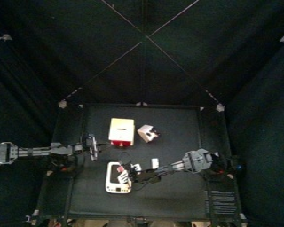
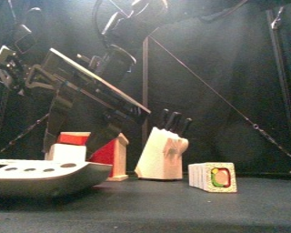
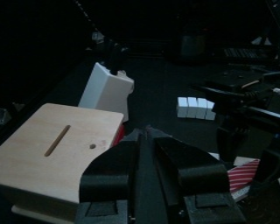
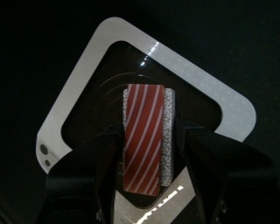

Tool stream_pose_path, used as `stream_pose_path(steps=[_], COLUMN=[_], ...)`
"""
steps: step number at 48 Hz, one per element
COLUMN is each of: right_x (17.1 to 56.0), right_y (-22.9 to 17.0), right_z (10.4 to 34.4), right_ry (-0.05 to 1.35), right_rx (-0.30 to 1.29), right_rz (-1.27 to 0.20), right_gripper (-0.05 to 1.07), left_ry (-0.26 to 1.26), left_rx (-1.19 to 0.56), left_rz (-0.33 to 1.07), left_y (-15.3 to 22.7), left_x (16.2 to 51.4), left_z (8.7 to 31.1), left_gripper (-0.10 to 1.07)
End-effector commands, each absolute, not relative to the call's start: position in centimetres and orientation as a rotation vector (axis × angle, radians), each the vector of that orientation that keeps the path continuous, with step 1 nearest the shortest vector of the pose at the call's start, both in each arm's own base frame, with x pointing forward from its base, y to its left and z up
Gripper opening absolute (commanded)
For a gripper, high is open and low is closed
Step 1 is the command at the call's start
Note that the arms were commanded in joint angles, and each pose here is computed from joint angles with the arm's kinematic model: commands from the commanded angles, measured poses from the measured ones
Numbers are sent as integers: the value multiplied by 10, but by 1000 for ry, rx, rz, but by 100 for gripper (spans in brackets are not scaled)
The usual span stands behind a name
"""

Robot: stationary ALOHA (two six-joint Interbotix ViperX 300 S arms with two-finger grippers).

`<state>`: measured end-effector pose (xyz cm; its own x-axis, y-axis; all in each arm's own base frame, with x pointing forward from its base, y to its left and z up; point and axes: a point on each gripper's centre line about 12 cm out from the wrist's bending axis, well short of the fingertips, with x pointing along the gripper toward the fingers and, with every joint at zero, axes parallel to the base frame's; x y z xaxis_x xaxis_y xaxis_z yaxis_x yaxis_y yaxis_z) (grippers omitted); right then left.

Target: Grab salmon sushi

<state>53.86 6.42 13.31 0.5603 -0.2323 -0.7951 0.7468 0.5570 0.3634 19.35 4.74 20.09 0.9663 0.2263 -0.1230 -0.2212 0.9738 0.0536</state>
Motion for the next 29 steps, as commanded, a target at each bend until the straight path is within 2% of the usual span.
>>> stream_pose_path(steps=[1, 18, 29], right_x=[541, 540, 539], right_y=[63, 65, 65], right_z=[147, 181, 184], right_ry=[740, 690, 690], right_rx=[790, 774, 766], right_rz=[-640, -592, -582], right_gripper=[75, 73, 73], left_ry=[117, 115, 115], left_rx=[41, 41, 41], left_rz=[229, 229, 229], left_y=[48, 48, 48], left_x=[196, 195, 195], left_z=[205, 205, 205], left_gripper=[59, 59, 59])
